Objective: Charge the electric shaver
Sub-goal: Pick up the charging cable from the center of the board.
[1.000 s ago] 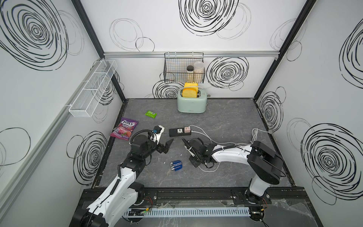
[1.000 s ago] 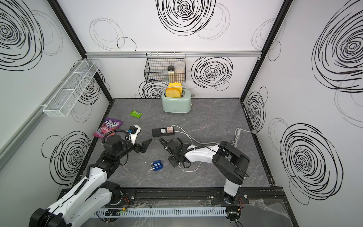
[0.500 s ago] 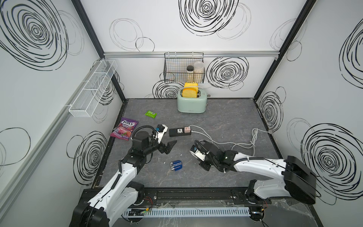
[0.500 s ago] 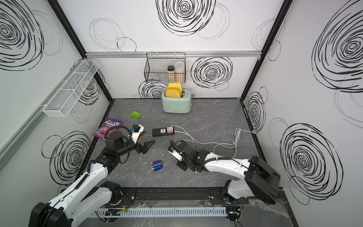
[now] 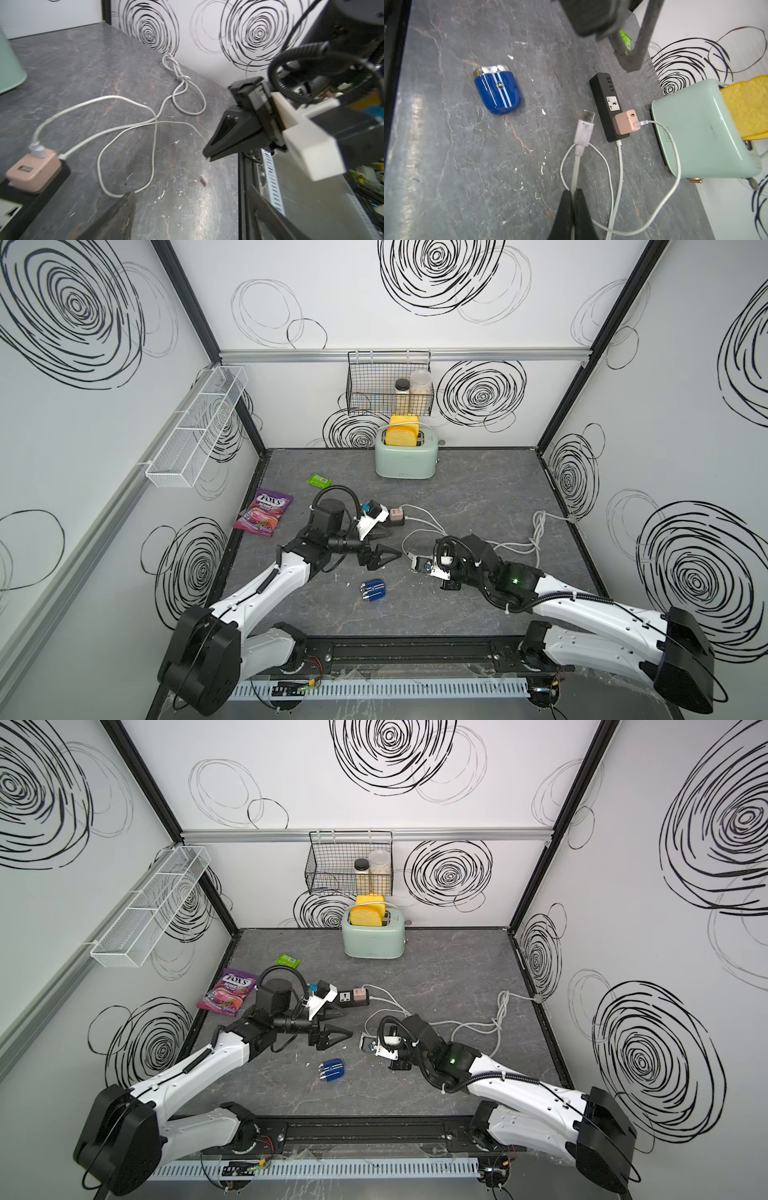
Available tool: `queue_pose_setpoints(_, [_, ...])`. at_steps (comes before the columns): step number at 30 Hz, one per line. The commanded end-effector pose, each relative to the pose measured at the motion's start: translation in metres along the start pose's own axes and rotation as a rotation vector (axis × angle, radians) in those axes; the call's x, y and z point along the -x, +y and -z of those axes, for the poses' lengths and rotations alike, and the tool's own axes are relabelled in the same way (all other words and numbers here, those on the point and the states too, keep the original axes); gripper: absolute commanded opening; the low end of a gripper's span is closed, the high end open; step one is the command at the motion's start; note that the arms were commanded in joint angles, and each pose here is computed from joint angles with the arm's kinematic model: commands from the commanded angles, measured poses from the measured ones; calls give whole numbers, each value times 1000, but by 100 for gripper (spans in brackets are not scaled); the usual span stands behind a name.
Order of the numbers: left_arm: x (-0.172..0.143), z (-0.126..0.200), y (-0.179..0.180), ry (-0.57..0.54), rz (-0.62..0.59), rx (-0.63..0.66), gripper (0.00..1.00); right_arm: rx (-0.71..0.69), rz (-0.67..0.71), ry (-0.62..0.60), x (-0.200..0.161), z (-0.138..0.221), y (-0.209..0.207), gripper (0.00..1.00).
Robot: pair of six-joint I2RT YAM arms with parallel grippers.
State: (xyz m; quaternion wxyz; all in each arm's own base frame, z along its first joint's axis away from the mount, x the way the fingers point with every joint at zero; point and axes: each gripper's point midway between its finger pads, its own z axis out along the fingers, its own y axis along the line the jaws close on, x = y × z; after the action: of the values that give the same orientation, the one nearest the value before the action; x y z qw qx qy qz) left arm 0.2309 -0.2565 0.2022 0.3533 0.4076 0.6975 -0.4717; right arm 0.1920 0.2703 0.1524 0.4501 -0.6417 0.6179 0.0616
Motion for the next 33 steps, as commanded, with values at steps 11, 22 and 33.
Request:
queue_pose_setpoints(11, [-2,-22,-4,73,56,-115,70,-62,118,-87,20,6,-19,0])
queue_pose_setpoints(22, [0,-29,0,65,65,-113,51,-64,127,-103,23,7,-20,0])
queue_pose_setpoints(33, [-1,-34,3,60,65,-111,30,-51,122,-109,22,6,-17,0])
